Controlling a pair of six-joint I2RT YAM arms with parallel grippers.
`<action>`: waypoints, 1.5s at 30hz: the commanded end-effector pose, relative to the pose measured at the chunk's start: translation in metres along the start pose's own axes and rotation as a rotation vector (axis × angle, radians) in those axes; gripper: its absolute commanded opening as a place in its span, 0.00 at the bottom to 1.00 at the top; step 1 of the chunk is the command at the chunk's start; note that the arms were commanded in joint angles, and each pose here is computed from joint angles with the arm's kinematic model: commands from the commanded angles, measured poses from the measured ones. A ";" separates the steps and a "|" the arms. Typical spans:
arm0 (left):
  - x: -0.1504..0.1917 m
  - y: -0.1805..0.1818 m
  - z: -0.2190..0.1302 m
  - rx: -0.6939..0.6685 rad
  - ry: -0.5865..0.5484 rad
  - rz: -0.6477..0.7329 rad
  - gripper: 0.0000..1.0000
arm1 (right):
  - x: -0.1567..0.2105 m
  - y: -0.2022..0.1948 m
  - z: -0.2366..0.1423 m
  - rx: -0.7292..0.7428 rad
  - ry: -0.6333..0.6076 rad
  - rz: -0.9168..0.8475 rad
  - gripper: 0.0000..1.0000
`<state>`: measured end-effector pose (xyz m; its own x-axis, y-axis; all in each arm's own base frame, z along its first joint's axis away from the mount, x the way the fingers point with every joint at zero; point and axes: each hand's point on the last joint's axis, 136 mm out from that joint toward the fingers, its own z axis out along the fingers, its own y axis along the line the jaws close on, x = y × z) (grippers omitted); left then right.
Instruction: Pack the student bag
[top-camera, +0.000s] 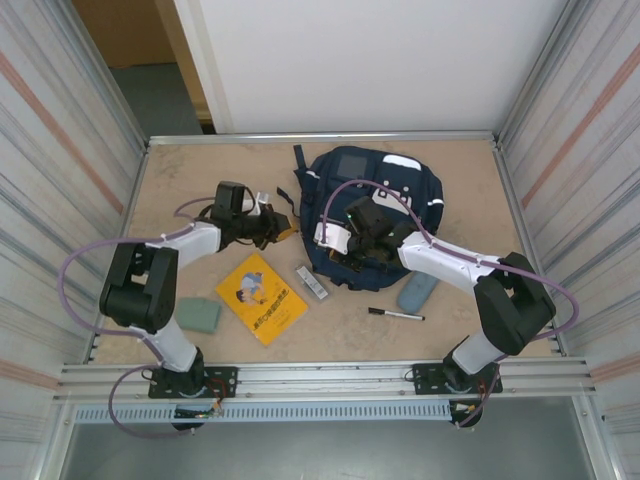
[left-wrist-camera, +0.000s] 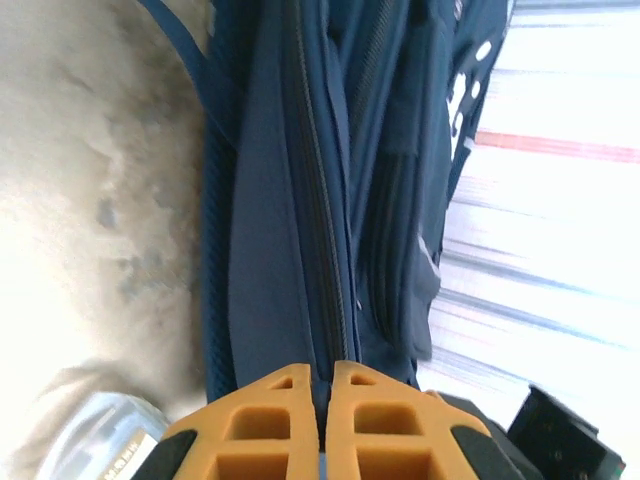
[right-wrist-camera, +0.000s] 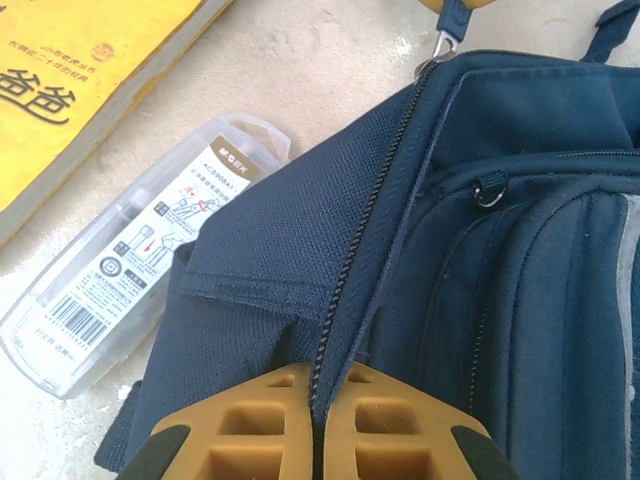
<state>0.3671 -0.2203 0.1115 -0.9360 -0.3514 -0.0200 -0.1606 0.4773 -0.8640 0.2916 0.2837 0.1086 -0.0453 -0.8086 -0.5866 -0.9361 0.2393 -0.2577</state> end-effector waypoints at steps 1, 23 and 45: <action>-0.065 0.034 -0.022 -0.107 -0.212 -0.062 0.00 | 0.032 0.010 -0.012 -0.017 0.126 -0.017 0.00; -0.165 0.074 0.000 -0.165 -0.334 -0.252 0.00 | -0.016 0.019 -0.045 0.081 0.080 -0.319 0.00; -0.055 -0.015 -0.076 -0.307 -0.325 0.321 0.41 | 0.014 -0.055 -0.091 0.329 -0.076 0.496 0.37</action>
<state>0.4312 -0.1325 0.1655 -0.7780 -0.5210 -0.3510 -0.1228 0.6741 -0.7284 0.3027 0.2386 0.1643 -0.2693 -0.6976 -0.6640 -0.7888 0.5553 -0.2634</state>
